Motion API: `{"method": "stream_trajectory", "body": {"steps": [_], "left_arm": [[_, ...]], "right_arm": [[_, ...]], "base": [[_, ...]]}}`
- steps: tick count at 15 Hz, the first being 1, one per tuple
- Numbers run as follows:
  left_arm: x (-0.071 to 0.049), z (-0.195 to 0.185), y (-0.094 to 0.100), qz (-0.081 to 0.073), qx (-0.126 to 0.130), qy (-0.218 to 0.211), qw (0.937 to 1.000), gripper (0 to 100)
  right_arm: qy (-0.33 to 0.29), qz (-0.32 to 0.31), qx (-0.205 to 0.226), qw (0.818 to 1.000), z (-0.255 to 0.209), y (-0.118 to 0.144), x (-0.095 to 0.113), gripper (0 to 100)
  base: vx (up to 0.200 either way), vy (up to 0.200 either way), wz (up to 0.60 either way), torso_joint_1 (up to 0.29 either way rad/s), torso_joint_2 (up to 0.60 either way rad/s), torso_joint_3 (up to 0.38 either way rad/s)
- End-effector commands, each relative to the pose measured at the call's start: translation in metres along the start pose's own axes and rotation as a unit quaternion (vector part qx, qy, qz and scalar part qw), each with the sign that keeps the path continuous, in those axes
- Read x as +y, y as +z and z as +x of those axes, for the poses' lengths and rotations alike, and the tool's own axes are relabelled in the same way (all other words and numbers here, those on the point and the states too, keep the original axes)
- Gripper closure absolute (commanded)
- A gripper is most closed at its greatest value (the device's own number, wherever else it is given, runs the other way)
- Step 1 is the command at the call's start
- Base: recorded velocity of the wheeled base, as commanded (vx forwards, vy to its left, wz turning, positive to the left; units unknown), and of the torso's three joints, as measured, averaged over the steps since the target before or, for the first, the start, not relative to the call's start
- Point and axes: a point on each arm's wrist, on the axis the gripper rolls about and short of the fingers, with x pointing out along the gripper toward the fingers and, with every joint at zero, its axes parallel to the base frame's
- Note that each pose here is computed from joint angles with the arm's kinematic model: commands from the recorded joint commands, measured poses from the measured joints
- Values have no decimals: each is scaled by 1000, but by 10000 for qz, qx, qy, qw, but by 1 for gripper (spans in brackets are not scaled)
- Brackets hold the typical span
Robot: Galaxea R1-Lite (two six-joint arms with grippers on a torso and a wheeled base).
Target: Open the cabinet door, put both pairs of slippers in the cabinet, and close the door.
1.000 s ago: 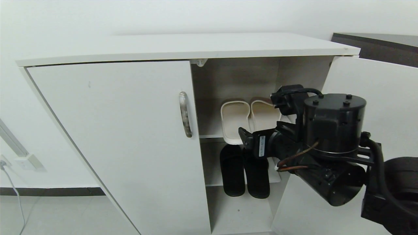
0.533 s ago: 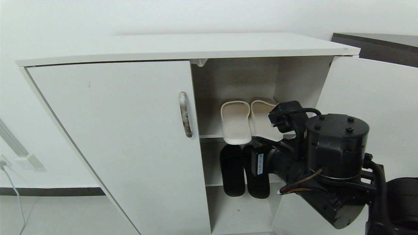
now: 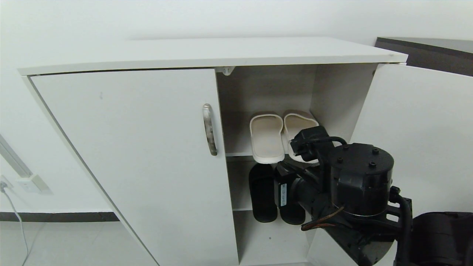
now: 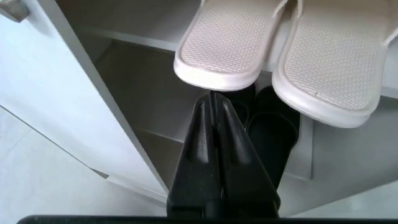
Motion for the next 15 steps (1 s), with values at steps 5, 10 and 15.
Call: {"method": "stream_trajectory", "body": {"steps": [5,10,15], "left_arm": [[0,0,0,-1,3,-5,10000,100],[0,0,0,-1,3,-5,10000,100],[0,0,0,-1,-4,-5,10000,100]], "right_arm": [[54,-9,-7,10000,-3,-1,5,100],[-11,2,23,10000,-1,-2,1,100],[-172,-40,158,9997,8,-10,-10,100]], "base": [[-200,0,0,0,0,0],[-200,0,0,0,2,1],[-200,0,0,2,2,1]]}}
